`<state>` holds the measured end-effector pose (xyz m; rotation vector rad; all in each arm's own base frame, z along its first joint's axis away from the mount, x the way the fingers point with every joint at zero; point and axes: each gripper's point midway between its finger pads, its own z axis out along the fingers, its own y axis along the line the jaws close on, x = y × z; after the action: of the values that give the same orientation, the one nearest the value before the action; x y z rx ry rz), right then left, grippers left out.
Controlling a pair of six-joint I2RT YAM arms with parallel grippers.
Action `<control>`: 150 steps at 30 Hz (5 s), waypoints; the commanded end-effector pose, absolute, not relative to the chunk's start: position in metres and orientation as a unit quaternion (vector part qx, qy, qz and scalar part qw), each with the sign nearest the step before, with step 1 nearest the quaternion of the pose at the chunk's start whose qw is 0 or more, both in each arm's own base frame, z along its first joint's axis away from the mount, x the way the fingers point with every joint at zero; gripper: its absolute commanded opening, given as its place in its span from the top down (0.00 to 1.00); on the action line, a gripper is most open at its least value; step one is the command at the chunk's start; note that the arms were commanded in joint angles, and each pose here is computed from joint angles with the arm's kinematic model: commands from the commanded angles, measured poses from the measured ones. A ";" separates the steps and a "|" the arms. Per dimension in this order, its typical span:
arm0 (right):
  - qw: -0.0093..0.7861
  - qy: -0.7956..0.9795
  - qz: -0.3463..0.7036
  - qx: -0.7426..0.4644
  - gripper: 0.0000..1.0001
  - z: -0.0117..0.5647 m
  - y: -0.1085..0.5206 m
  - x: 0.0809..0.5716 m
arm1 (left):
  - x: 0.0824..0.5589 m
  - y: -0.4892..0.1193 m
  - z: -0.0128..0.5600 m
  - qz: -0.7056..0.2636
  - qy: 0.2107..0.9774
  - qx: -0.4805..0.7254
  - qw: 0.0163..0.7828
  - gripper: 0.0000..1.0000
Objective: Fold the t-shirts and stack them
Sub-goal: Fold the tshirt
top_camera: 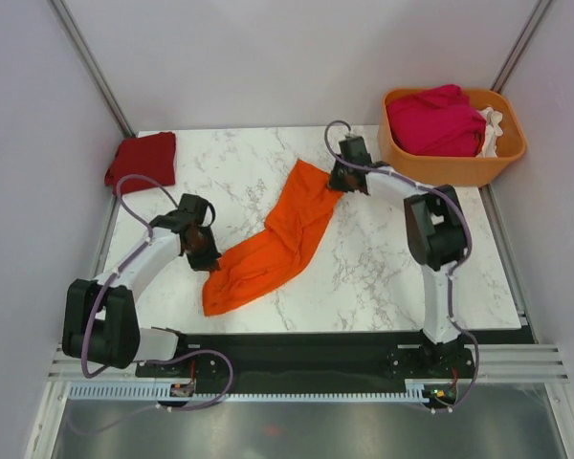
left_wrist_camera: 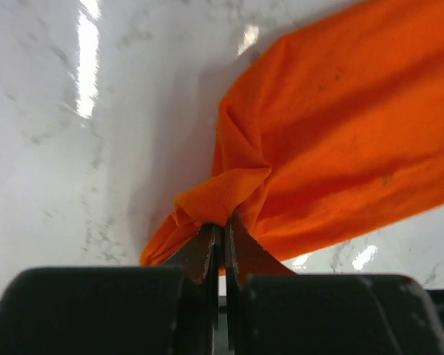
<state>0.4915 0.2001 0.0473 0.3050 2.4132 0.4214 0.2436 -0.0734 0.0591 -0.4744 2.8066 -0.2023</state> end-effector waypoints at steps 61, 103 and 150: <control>0.200 0.913 0.356 0.022 0.15 0.051 0.258 0.112 | 0.111 -0.210 0.028 -0.218 0.956 -0.142 0.139 0.18; 0.192 0.927 0.321 0.006 0.15 0.020 0.268 0.107 | 0.123 -0.200 0.016 -0.185 0.948 -0.043 0.257 0.39; 0.152 0.933 0.327 -0.009 1.00 0.000 0.278 0.053 | 0.067 -0.187 0.010 -0.210 0.962 -0.122 0.124 0.98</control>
<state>0.0613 0.2800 -0.0014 0.0202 2.6459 0.9486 0.0706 -0.1873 0.0047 -0.3503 2.7823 -0.6373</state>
